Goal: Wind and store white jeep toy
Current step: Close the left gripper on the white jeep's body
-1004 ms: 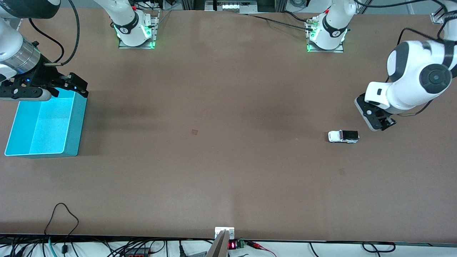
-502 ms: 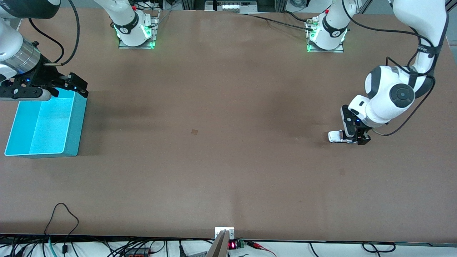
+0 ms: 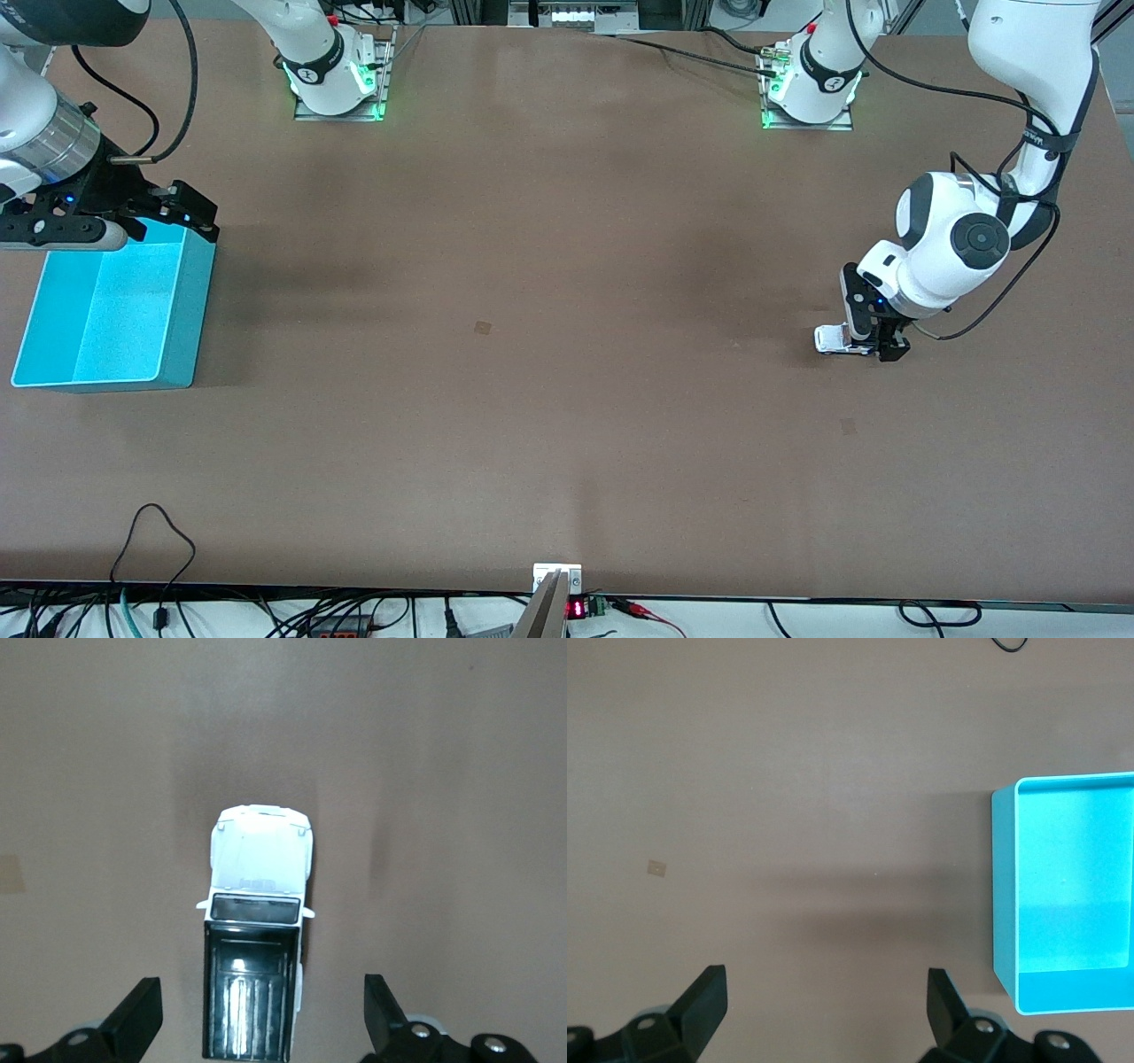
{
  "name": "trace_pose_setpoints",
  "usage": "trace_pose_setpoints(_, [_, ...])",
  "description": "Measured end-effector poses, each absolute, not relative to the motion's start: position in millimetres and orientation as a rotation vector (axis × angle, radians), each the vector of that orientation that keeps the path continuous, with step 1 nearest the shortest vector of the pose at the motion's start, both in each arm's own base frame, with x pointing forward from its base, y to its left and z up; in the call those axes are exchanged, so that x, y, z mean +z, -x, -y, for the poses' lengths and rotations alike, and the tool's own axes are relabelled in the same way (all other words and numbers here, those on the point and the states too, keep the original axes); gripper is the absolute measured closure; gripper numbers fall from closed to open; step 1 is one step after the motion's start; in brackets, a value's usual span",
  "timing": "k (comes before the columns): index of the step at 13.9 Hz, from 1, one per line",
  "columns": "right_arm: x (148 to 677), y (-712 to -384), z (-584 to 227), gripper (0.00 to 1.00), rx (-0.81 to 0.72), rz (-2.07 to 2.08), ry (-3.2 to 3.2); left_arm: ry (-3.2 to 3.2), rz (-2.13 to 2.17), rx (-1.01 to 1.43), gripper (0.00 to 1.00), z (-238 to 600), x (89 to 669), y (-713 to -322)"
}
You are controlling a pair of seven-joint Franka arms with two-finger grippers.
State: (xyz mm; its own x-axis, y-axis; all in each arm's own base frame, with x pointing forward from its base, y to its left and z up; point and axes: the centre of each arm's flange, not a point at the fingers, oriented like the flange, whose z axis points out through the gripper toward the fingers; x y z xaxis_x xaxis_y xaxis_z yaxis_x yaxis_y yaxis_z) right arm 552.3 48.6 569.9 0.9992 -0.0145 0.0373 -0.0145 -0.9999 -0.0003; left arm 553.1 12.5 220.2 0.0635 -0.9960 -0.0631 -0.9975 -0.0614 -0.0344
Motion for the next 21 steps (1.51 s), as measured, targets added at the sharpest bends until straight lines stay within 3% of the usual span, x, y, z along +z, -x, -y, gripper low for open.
trace_pose_setpoints(5, [569.9,-552.3,-48.6,0.00,-0.059,-0.023,3.141,2.224,-2.110,0.002,0.04,-16.4,199.6,-553.9])
trace_pose_setpoints(9, [569.9,-552.3,-48.6,0.00,-0.059,-0.023,3.141,2.217,-2.119,0.003,0.46,-16.2,196.8,-553.7])
trace_pose_setpoints(10, [569.9,-552.3,-48.6,0.00,-0.059,-0.023,3.141,2.210,-2.126,0.003,0.50,-16.3,197.1,-553.8])
trace_pose_setpoints(21, [569.9,-552.3,-48.6,0.00,-0.059,-0.023,3.141,2.105,-2.230,0.010,0.50,-20.9,197.0,-554.0])
